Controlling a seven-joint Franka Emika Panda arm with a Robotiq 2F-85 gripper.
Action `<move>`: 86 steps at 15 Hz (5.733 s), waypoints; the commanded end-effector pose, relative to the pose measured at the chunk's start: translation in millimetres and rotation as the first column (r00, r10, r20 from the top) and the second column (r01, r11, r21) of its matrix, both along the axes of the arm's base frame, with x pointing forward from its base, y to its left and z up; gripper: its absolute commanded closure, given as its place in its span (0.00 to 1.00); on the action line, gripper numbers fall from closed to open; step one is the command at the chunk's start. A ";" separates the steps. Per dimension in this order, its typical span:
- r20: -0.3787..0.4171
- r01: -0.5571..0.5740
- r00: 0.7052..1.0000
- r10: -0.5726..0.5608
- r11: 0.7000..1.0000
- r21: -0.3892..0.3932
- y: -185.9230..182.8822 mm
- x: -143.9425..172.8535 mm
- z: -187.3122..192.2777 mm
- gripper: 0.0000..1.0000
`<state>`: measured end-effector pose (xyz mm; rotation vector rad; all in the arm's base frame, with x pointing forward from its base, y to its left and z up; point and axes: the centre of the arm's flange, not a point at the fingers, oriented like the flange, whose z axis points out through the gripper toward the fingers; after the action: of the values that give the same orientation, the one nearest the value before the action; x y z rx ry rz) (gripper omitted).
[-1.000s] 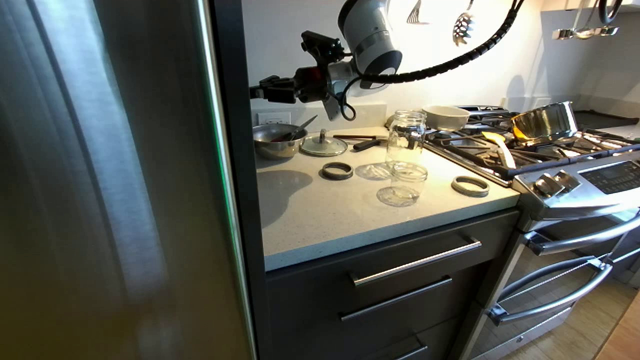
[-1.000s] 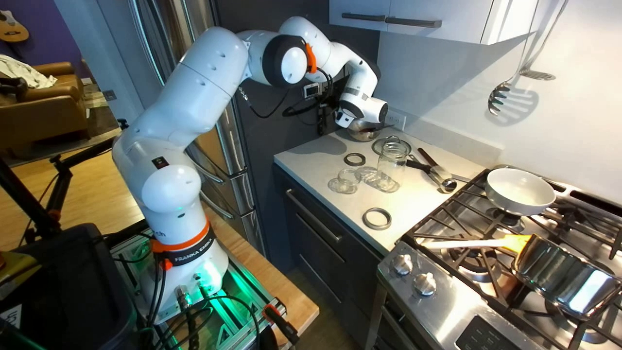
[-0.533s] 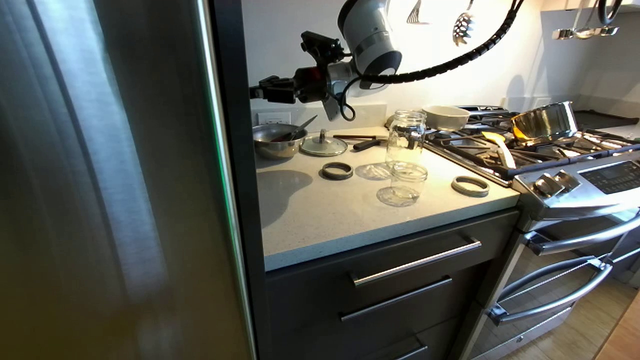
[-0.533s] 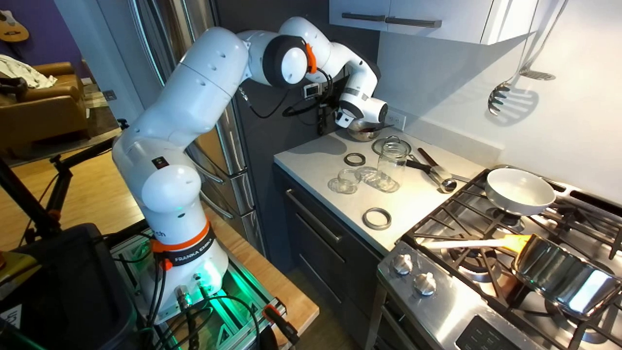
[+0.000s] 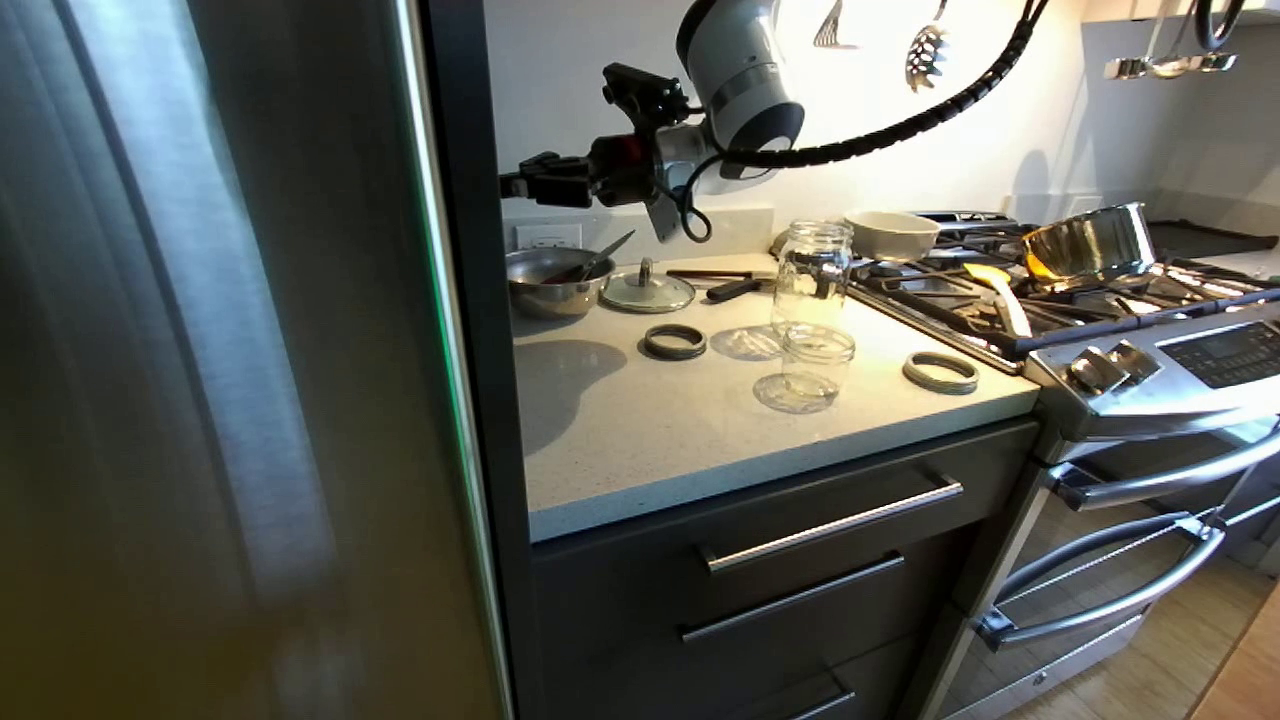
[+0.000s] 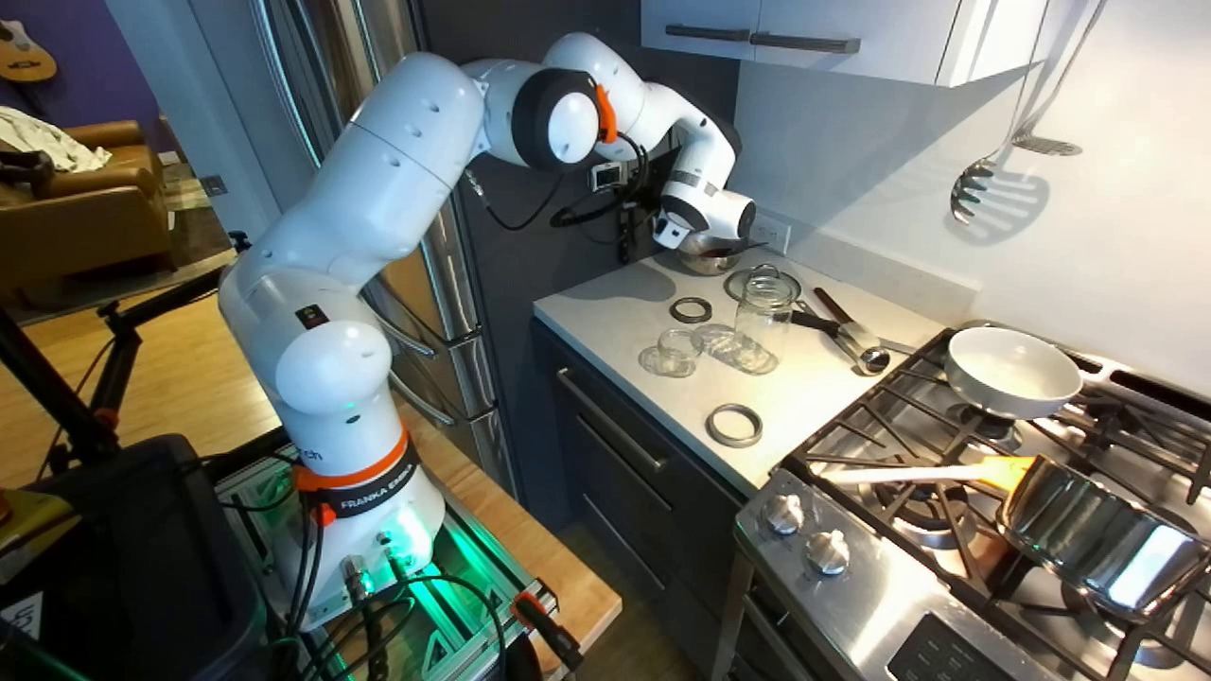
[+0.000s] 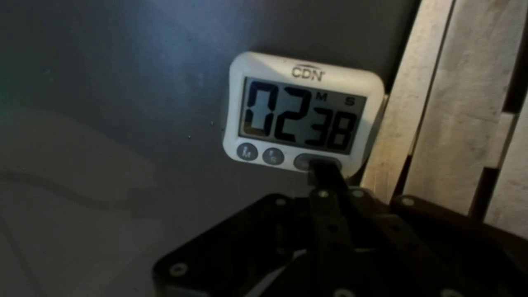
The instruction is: Press a button on the white device
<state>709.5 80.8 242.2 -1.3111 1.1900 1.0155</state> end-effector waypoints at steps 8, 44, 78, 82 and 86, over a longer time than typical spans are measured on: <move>-0.012 0.014 1.000 -0.014 1.000 0.004 -12.1 -0.2 -2.5 1.00; 0.040 0.040 0.999 -0.033 0.980 -0.194 -97.0 -105.3 50.6 0.00; 0.197 0.019 0.829 0.523 0.326 -0.945 -184.1 -233.4 259.8 0.00; 0.189 0.042 0.786 0.588 0.254 -0.966 -190.1 -244.3 279.2 0.00; 0.212 0.088 0.726 0.654 0.218 -0.972 -191.2 -251.5 295.9 0.00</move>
<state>475.8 -110.4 534.9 -2.6824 1.0505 -0.0866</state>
